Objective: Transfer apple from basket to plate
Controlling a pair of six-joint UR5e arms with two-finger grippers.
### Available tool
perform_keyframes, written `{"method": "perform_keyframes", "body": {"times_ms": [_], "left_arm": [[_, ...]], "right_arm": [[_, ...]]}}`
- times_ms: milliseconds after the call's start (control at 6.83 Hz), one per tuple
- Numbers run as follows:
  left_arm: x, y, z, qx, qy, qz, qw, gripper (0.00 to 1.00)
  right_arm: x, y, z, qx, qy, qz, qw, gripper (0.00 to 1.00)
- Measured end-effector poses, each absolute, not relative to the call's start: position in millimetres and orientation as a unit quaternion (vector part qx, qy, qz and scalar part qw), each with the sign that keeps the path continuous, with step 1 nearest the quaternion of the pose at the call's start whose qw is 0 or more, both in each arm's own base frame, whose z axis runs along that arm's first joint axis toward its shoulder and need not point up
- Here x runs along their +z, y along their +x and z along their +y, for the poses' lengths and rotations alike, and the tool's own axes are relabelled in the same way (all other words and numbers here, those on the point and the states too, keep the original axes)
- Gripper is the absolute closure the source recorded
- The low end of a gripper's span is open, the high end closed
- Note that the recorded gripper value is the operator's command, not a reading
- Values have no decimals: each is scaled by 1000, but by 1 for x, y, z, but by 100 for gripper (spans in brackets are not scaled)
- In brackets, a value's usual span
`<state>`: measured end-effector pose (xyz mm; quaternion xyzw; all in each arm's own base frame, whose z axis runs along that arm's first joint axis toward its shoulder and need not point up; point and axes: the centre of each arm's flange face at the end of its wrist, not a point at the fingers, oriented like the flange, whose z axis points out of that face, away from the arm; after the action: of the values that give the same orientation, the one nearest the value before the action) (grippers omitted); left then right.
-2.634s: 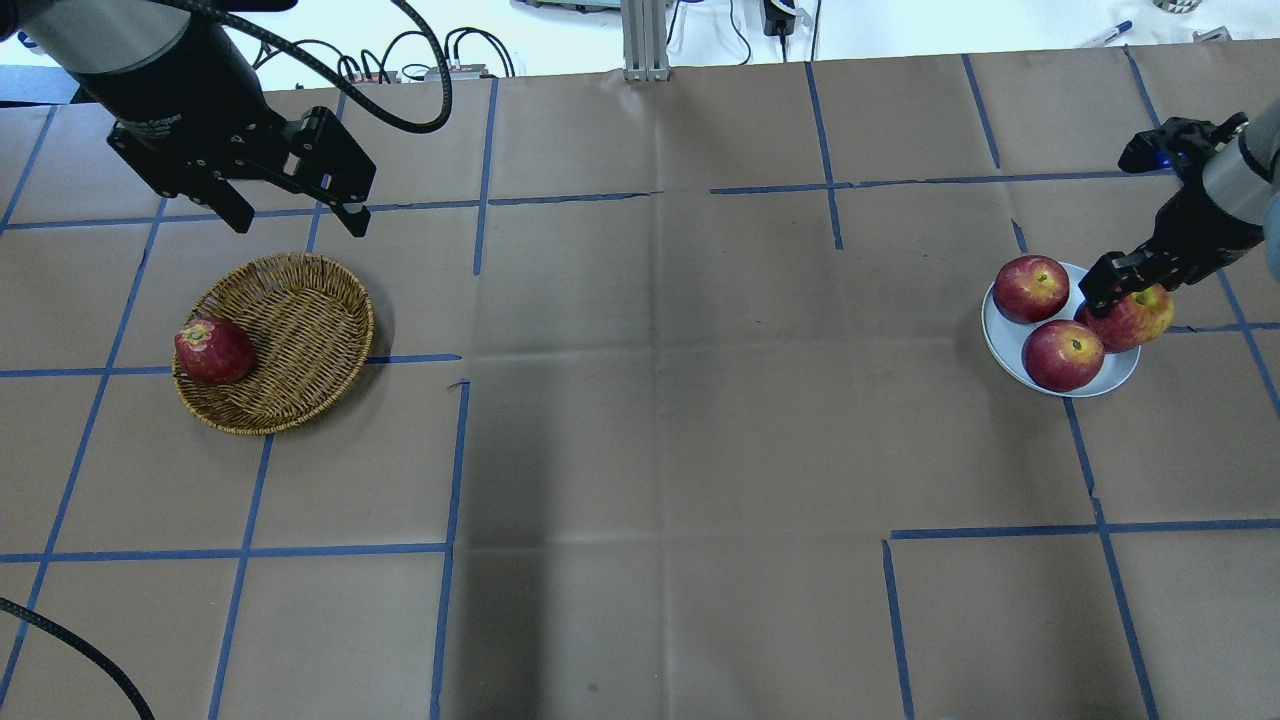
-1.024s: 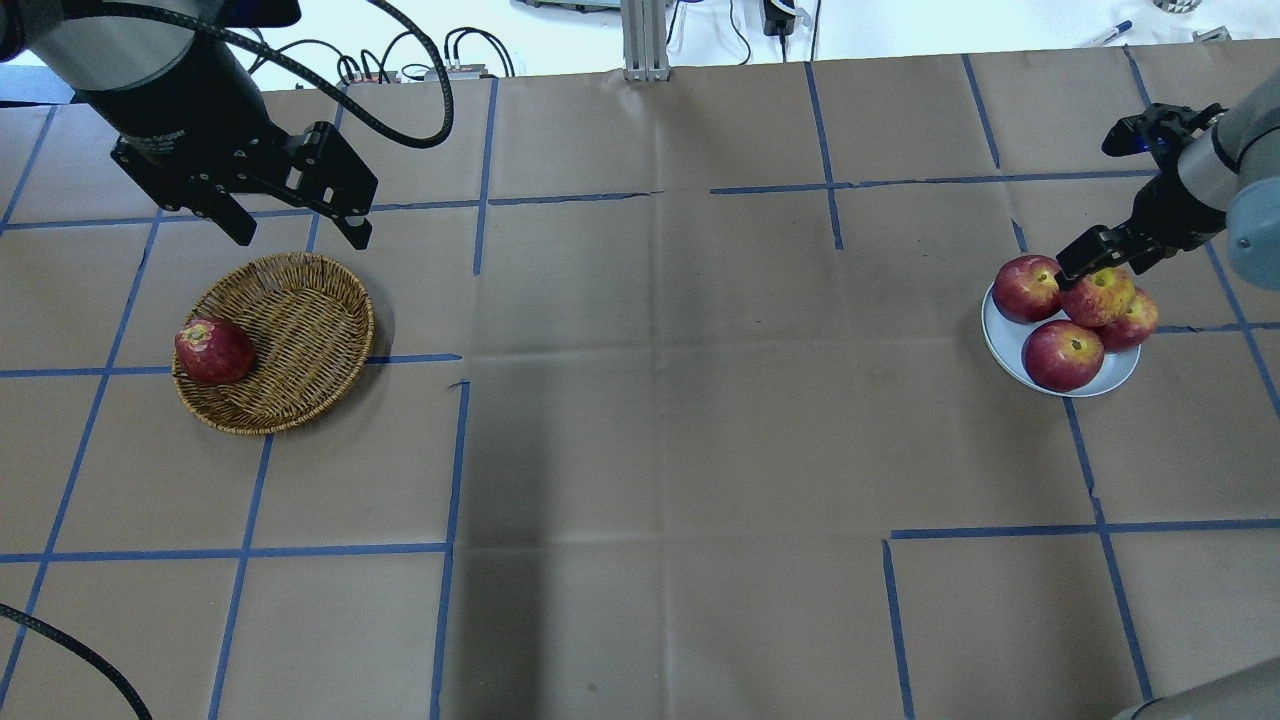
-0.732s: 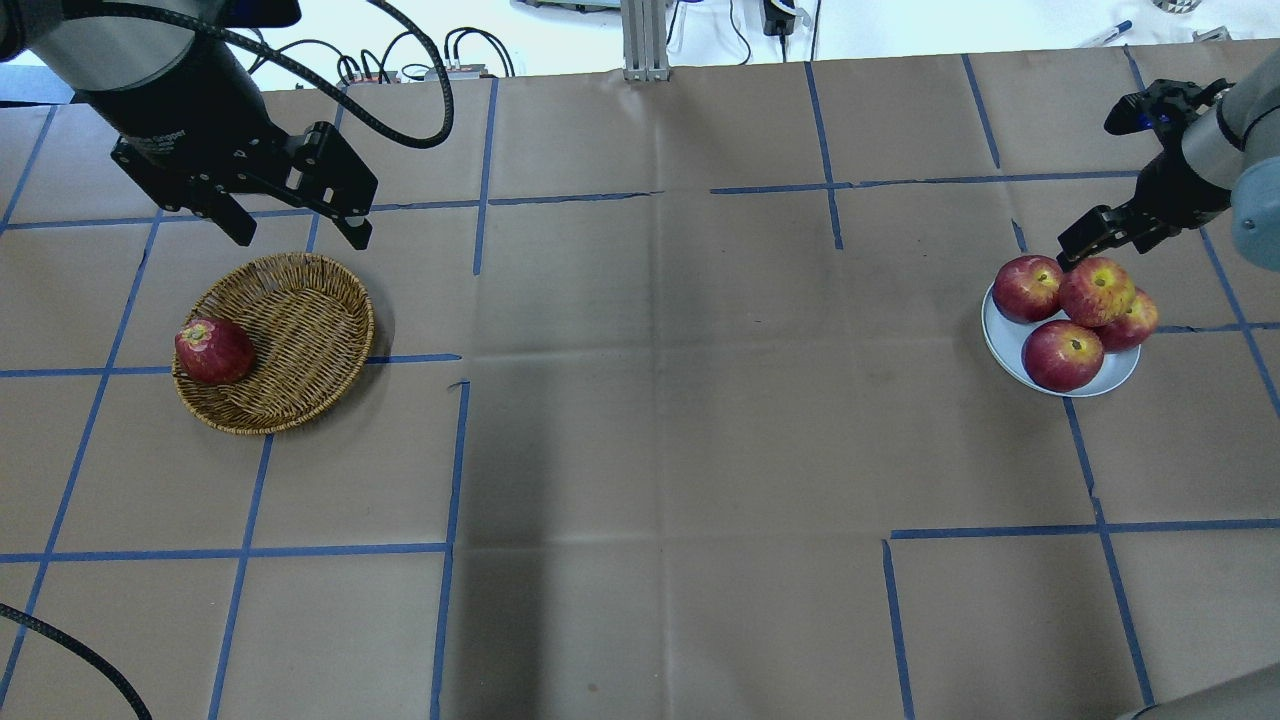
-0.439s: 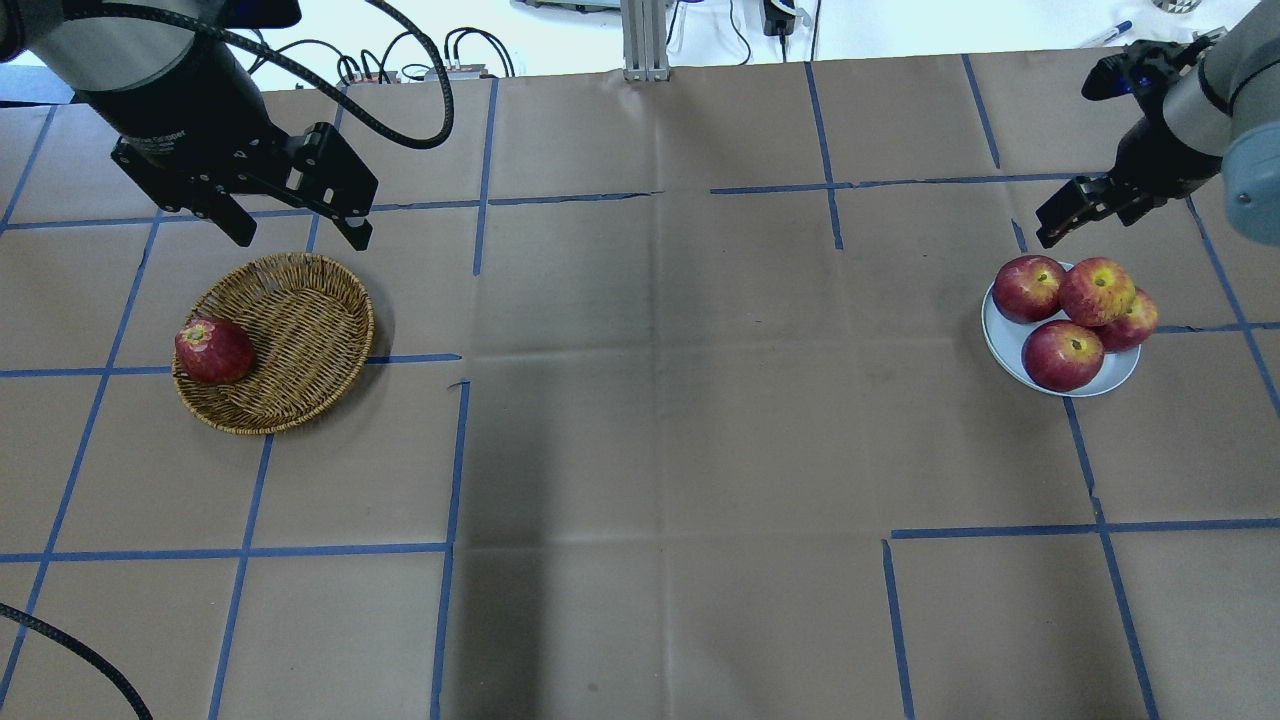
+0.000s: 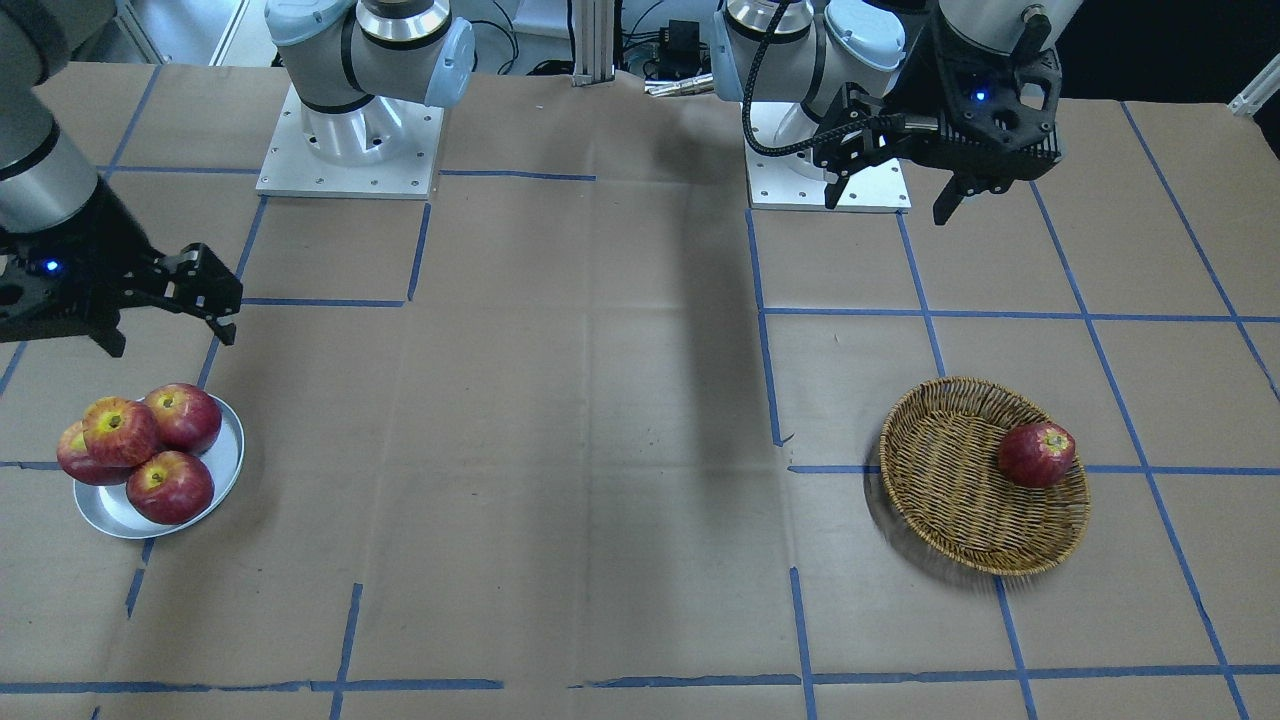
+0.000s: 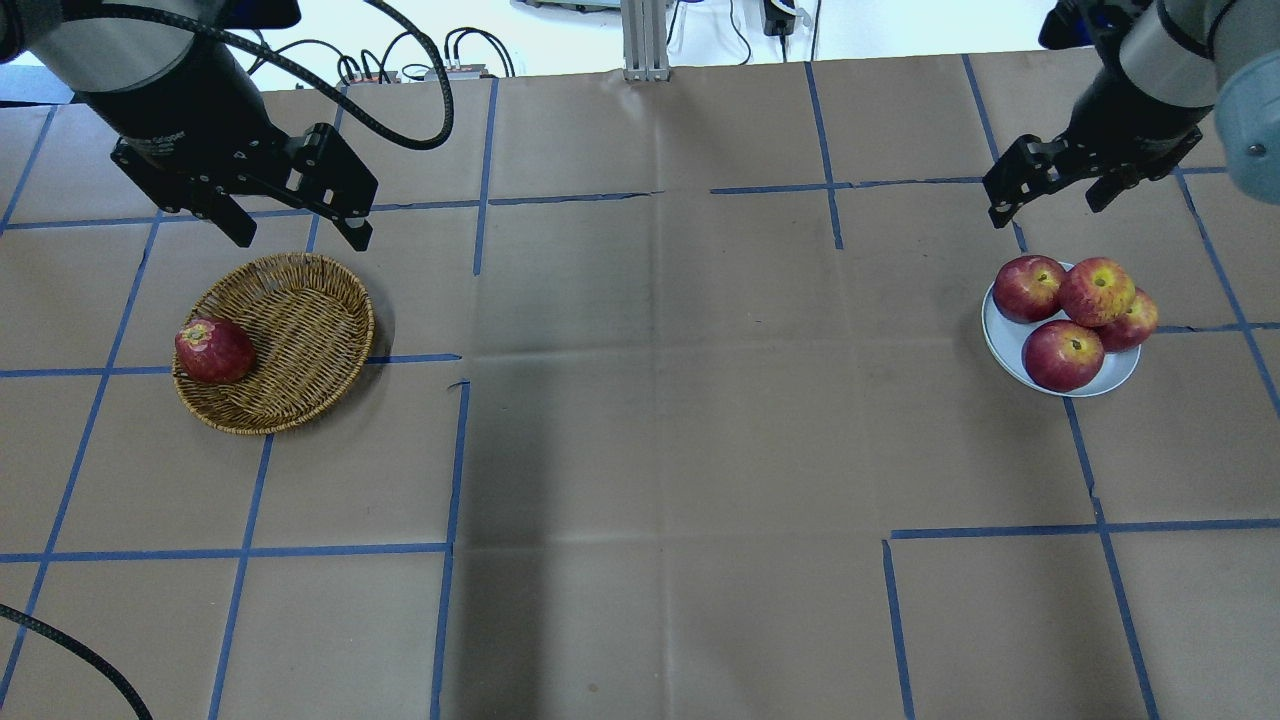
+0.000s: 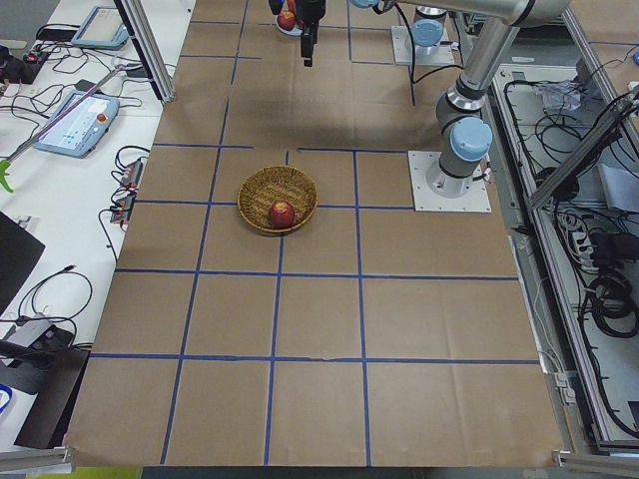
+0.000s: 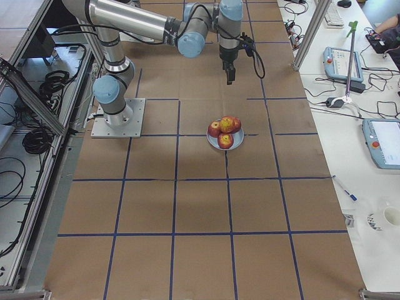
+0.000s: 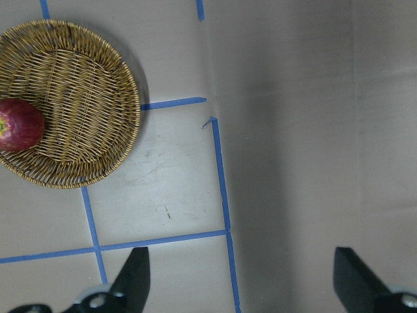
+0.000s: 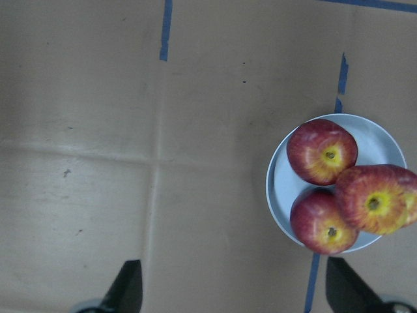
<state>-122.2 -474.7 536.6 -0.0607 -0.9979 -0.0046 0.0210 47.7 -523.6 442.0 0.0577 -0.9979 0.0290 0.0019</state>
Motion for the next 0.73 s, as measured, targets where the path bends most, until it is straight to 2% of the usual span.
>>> {"method": "perform_keyframes", "body": {"times_ms": [293,732], "left_arm": [[537,-122,-475,-5,-61,-998,21,1],[537,-122,-475,-5,-61,-998,21,1]], "right_arm": [[463,118,-489,18,38,-999,30,0],[475,137,-462,-4,19,-999,32,0]]}}
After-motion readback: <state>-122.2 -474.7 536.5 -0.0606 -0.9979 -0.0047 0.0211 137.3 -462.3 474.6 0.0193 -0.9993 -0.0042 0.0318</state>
